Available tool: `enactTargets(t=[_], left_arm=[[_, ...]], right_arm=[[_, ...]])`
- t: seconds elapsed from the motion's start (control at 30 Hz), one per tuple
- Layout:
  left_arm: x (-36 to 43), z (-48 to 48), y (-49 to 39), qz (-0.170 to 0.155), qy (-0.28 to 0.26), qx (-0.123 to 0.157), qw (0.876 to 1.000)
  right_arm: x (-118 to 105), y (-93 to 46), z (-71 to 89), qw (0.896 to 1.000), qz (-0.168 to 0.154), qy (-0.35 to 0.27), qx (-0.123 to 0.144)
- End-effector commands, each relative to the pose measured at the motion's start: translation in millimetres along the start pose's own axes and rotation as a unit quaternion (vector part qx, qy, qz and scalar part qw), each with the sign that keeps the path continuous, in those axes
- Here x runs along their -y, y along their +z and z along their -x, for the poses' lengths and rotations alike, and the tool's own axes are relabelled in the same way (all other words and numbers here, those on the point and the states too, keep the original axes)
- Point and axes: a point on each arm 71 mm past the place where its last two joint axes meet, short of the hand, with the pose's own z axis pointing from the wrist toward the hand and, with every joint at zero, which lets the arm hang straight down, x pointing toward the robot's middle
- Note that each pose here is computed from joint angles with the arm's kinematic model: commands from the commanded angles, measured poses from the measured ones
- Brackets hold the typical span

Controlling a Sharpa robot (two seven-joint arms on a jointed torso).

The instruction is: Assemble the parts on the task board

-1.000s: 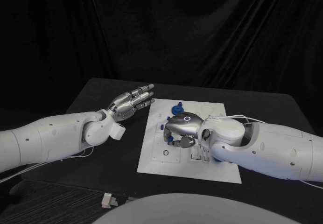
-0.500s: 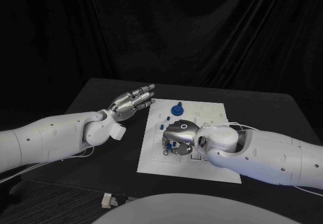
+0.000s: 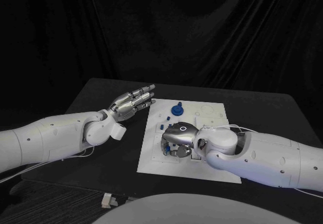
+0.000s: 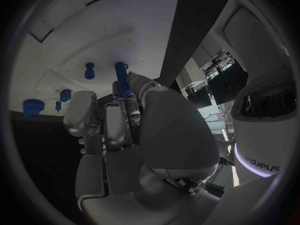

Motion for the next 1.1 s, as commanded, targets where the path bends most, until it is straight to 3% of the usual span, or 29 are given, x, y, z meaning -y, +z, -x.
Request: enactTargets(t=[0.03,0.7,1.1], left_arm=[[-0.3,-1.9,0.9,-0.003,-0.008,-0.006,1.000],[-1.7,-2.3,2.4,0.003,-0.010,-0.010,1.000],[-3.0,-2.0,1.9,0.006,-0.012,-0.012,1.000]], right_arm=[[-2.2,0.9,-1.4,1.000,0.005,-0.001,0.010],[-4.1,6.2,-1.1,0.999,0.009,0.001,0.031],[-2.1,6.5,-4.6,1.000,0.003,0.001,0.019]])
